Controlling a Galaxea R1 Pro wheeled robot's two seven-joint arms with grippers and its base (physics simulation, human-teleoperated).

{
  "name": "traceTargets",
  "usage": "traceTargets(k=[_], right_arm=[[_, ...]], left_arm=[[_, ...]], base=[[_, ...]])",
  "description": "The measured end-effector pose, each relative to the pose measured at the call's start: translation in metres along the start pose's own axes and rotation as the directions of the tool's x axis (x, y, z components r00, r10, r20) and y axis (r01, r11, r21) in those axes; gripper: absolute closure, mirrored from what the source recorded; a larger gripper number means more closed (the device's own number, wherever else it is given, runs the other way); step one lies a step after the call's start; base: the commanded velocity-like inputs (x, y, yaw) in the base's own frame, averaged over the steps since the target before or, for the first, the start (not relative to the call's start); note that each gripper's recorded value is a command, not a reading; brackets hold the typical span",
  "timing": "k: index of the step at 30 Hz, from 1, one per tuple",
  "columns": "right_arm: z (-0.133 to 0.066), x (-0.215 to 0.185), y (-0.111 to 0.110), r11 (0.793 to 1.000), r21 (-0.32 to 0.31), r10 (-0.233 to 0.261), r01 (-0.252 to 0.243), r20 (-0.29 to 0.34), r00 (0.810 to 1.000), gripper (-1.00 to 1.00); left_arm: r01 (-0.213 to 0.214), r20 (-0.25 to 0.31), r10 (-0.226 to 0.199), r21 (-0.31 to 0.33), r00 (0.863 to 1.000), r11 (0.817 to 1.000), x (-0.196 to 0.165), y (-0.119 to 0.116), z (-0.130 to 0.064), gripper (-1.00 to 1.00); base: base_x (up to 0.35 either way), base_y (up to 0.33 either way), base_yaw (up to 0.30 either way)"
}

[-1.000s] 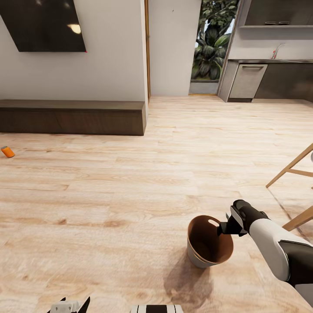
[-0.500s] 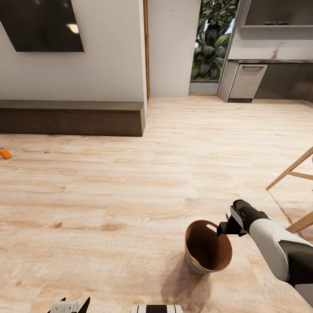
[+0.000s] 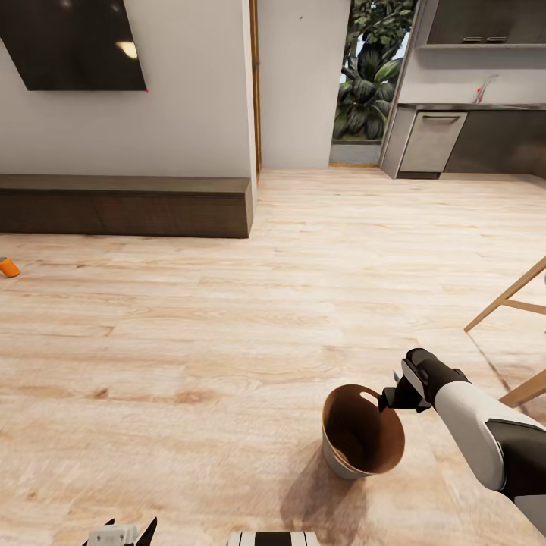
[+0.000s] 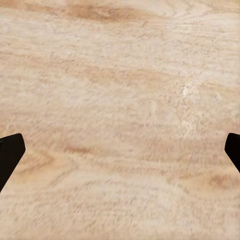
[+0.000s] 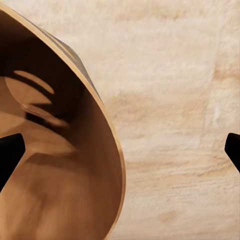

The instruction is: Put the three can of soda from the living room inside the tash can in the kitchen.

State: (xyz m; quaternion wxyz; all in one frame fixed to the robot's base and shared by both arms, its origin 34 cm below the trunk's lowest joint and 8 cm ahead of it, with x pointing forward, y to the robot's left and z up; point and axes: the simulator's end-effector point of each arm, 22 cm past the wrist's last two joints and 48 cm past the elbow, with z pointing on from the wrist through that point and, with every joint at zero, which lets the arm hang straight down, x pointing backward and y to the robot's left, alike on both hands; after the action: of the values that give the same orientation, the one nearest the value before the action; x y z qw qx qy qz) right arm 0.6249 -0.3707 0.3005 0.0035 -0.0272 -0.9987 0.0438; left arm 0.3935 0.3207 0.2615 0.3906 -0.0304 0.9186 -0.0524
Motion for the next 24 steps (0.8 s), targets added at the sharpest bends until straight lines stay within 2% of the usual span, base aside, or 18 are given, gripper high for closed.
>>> traceTargets(k=[9, 24], right_arm=[[0.000, 0.000, 0.000, 1.000, 0.000, 0.000, 0.000, 0.000, 1.000, -1.00], [0.034, 0.013, 0.003, 1.000, 0.002, -0.006, 0.006, -0.061, 0.998, -1.00]], left_arm=[[0.003, 0.002, -0.003, -0.002, 1.000, 1.000, -0.001, 0.000, 0.000, -1.00], [0.009, -0.061, -0.009, -0.009, 0.998, 1.000, 0.025, 0.003, 0.003, -1.00]], base=[[0.000, 0.000, 0.000], [0.000, 0.000, 0.000]])
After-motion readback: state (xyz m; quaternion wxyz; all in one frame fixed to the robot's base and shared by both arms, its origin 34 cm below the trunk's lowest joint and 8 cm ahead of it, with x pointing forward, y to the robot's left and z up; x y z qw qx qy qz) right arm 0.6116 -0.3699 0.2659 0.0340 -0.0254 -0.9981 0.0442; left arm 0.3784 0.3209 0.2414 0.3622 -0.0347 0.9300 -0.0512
